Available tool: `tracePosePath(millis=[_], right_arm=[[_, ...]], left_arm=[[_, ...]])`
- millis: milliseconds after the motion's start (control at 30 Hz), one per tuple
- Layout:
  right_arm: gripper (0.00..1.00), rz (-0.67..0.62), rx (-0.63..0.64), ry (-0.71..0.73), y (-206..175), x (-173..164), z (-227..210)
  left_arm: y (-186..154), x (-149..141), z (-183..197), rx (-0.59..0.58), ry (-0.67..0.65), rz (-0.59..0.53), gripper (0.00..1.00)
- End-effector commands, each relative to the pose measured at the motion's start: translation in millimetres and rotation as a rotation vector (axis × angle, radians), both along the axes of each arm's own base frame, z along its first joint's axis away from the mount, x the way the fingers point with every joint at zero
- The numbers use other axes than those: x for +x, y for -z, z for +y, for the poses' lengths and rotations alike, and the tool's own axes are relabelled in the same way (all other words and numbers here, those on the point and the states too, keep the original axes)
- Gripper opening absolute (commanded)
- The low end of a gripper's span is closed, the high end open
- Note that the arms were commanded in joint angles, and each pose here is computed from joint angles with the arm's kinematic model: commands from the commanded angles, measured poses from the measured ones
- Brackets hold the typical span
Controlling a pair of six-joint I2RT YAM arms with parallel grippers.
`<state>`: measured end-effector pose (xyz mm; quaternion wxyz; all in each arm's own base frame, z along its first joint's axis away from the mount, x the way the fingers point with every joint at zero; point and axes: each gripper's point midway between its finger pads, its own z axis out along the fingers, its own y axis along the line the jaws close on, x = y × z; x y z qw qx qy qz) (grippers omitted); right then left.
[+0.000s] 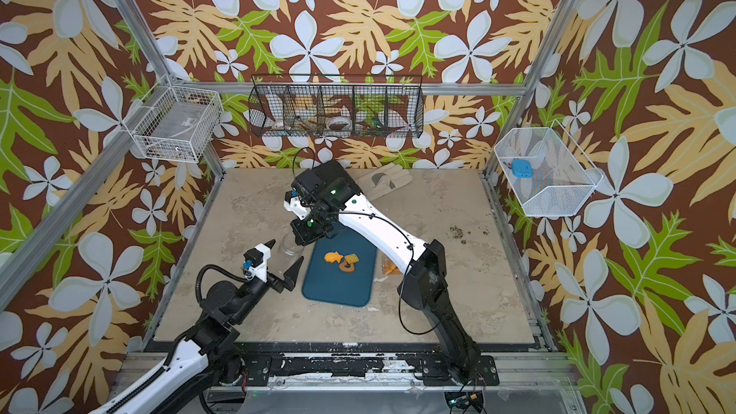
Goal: Pour the cookies out of the jar
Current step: Place the jar at the center of the board.
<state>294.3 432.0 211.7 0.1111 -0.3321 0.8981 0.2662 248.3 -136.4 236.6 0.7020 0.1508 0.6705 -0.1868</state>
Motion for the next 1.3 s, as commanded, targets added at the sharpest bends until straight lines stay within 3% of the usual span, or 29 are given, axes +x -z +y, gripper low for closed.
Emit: tracePosePath(millis=[0,133,233,333,500,667,767,900,1000,1267], right_arm=[[0.14,-0.073,-0.012,0.034,8,26,2],[0.14,-0.117,-0.078,0.053,41,50,3],[0.14,-0.150,-0.106,0.057,57,62,6],[0.14,-0.192,-0.139,0.064,66,72,7],[0.15,-0.276,-0.191,0.045,75,77,11],[0.17,-0.314,-0.263,0.009,90,74,13],[0.23,-0.326,-0.275,0.008,91,75,14],[0.48,-0.324,-0.247,0.028,87,76,19],[0.55,-0.318,-0.205,0.045,78,76,24],[0.62,-0.337,-0.103,0.084,38,76,31]], left_arm=[[2,0,14,-0.144,-0.070,0.176,1.00],[-28,-9,33,-0.387,-0.150,0.333,1.00],[-43,-21,44,-0.489,-0.196,0.458,1.00],[-45,-31,53,-0.477,-0.264,0.580,1.00],[-39,-47,50,-0.407,-0.255,0.718,1.00],[-46,-57,61,-0.422,-0.267,0.685,1.00],[-50,-60,65,-0.415,-0.276,0.663,1.00],[-48,-58,67,-0.376,-0.295,0.666,1.00],[-48,-57,67,-0.366,-0.296,0.664,1.00],[-57,-57,74,-0.379,-0.319,0.627,1.00]])
